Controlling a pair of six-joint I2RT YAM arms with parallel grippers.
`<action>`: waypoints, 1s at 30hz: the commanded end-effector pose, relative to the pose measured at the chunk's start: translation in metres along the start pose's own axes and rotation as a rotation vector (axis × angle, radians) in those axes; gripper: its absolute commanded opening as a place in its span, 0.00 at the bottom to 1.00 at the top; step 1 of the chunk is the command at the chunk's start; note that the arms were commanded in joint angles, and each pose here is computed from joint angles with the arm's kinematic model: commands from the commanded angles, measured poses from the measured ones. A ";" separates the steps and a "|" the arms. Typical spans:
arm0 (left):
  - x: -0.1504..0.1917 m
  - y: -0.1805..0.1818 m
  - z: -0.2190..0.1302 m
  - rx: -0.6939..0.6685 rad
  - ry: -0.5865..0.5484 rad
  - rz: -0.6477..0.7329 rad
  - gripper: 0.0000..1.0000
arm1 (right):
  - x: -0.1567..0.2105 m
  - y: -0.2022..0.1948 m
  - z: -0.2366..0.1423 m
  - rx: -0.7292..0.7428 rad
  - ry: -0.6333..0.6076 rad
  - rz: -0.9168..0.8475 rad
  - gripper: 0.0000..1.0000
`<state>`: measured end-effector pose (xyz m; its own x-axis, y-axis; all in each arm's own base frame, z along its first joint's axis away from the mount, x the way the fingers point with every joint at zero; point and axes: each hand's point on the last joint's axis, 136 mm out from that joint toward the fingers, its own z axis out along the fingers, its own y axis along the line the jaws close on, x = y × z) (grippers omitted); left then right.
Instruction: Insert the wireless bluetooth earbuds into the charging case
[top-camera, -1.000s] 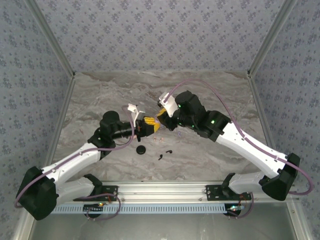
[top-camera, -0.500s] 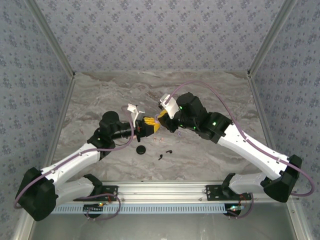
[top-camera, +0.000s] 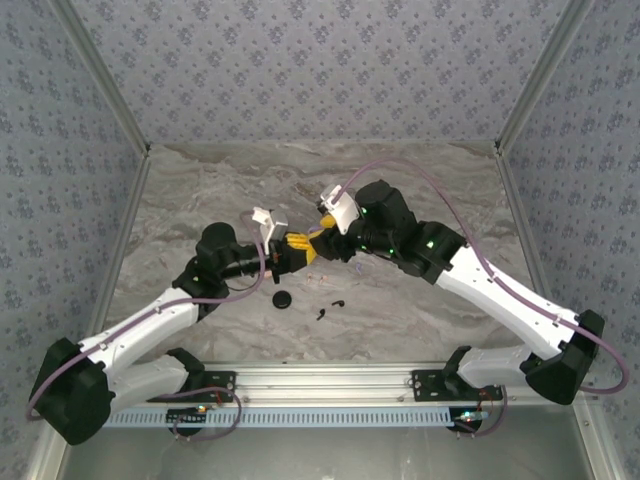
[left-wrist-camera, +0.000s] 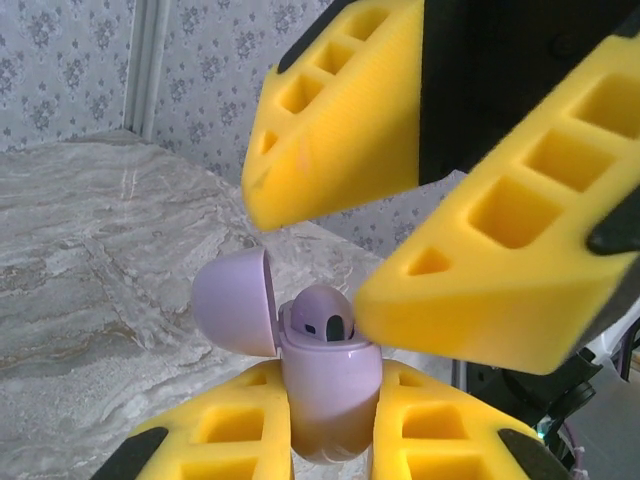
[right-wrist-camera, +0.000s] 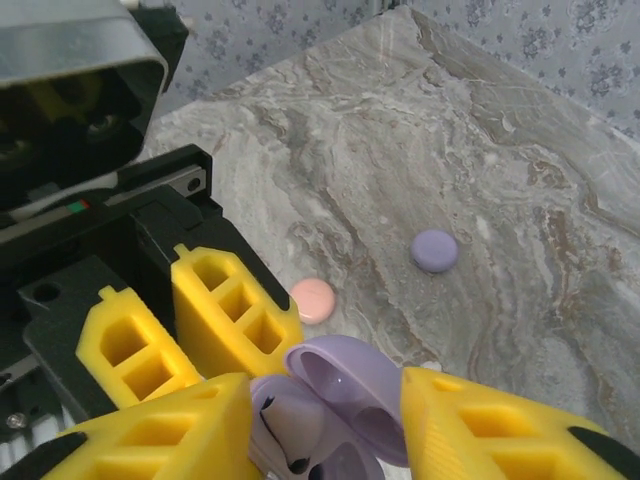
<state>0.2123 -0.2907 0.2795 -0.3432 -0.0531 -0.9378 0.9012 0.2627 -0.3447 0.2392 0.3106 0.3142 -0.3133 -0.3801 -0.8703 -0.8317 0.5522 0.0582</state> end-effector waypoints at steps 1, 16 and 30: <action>-0.024 -0.011 -0.006 0.011 -0.092 0.078 0.00 | -0.031 -0.003 -0.035 -0.007 -0.106 0.072 0.56; -0.064 -0.017 -0.031 -0.100 -0.252 0.219 0.00 | 0.068 -0.100 -0.042 0.340 0.119 0.546 0.68; -0.070 -0.028 -0.045 -0.112 -0.266 0.242 0.00 | 0.203 -0.121 0.043 0.507 0.701 0.586 0.56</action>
<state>0.2042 -0.2544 0.3417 -0.0821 -0.2054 -0.9752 0.9045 0.3956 -0.1595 0.2982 0.2027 0.1243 -0.9175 -0.1823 -0.3536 -0.2301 0.9683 0.0977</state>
